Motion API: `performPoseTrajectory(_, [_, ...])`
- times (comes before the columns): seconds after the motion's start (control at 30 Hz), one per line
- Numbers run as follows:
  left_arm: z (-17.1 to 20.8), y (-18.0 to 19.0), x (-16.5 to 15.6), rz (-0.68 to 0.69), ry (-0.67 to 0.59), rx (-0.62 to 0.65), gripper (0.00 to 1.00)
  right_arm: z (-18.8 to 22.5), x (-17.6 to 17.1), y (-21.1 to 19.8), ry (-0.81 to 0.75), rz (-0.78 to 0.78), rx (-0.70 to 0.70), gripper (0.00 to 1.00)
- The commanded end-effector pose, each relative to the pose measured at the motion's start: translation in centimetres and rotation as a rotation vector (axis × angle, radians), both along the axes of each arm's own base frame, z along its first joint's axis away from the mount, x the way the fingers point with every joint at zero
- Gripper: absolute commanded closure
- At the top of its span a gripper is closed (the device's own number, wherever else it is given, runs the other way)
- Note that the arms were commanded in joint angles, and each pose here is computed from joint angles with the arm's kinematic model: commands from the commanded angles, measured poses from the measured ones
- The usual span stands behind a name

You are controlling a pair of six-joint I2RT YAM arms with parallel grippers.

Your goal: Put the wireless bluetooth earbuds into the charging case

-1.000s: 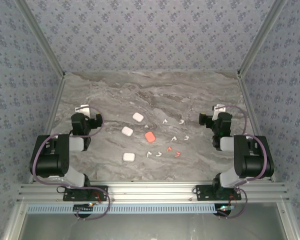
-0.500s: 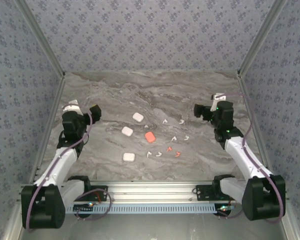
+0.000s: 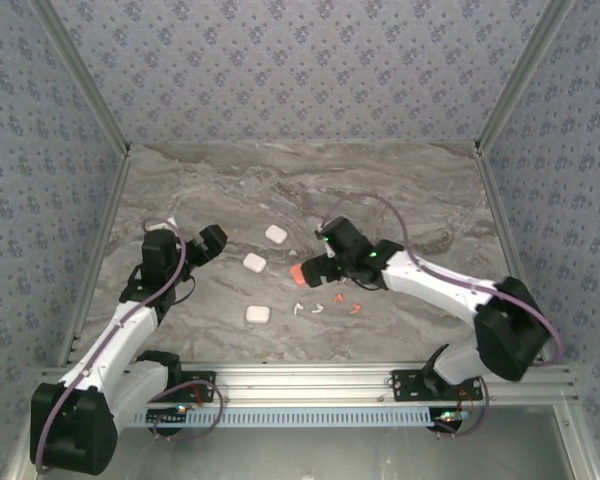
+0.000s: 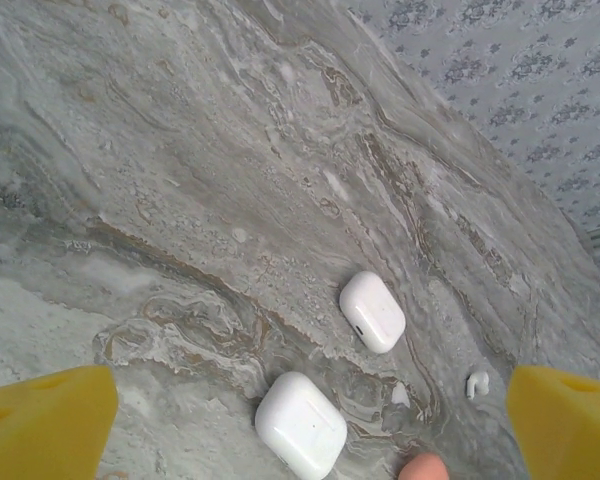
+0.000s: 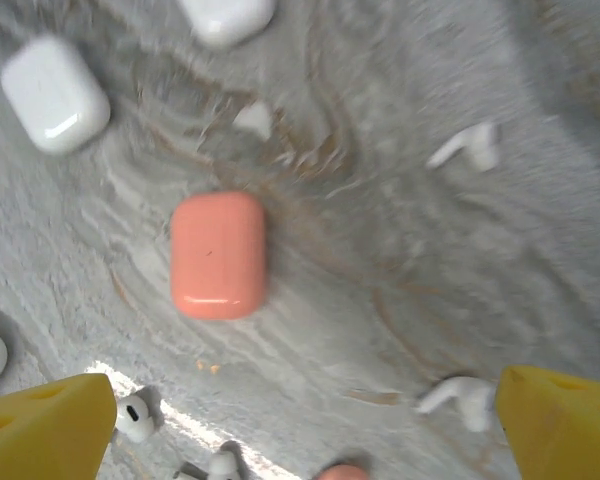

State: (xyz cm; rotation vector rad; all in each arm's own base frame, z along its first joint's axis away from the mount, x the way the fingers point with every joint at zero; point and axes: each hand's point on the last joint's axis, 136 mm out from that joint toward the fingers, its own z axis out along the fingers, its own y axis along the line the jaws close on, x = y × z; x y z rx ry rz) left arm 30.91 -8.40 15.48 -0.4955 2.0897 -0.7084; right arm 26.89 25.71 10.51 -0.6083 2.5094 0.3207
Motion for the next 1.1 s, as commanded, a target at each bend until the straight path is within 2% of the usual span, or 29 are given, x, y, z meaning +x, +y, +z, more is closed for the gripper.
performPoseTrajectory(0.0, [0.3,-0.8,0.1,-0.019,0.015,-0.030,0.01,-1.2,0.1,1.2,0.036,0.002,-0.073,0.01])
performPoseTrajectory(0.13, [0.2,-1.3,0.1,-0.029,0.016,-0.024,0.01,-2.4,0.6,3.2,0.049,0.038,-0.108,0.07])
performPoseTrajectory(0.27, [0.1,-1.4,0.0,-0.024,0.019,-0.024,0.01,-3.8,1.1,4.3,0.057,0.054,-0.164,0.17])
performPoseTrajectory(0.4, [0.2,-1.4,0.1,-0.021,0.012,-0.025,0.01,-4.9,1.5,5.5,0.067,0.072,-0.196,0.18])
performPoseTrajectory(0.63, [0.2,-1.4,0.1,-0.017,0.011,-0.025,0.01,-7.1,1.2,5.6,0.091,0.081,-0.261,0.23])
performPoseTrajectory(1.07, [0.5,-1.5,0.2,-0.016,0.008,-0.023,0.01,-8.9,0.3,3.8,0.121,0.072,-0.331,0.39])
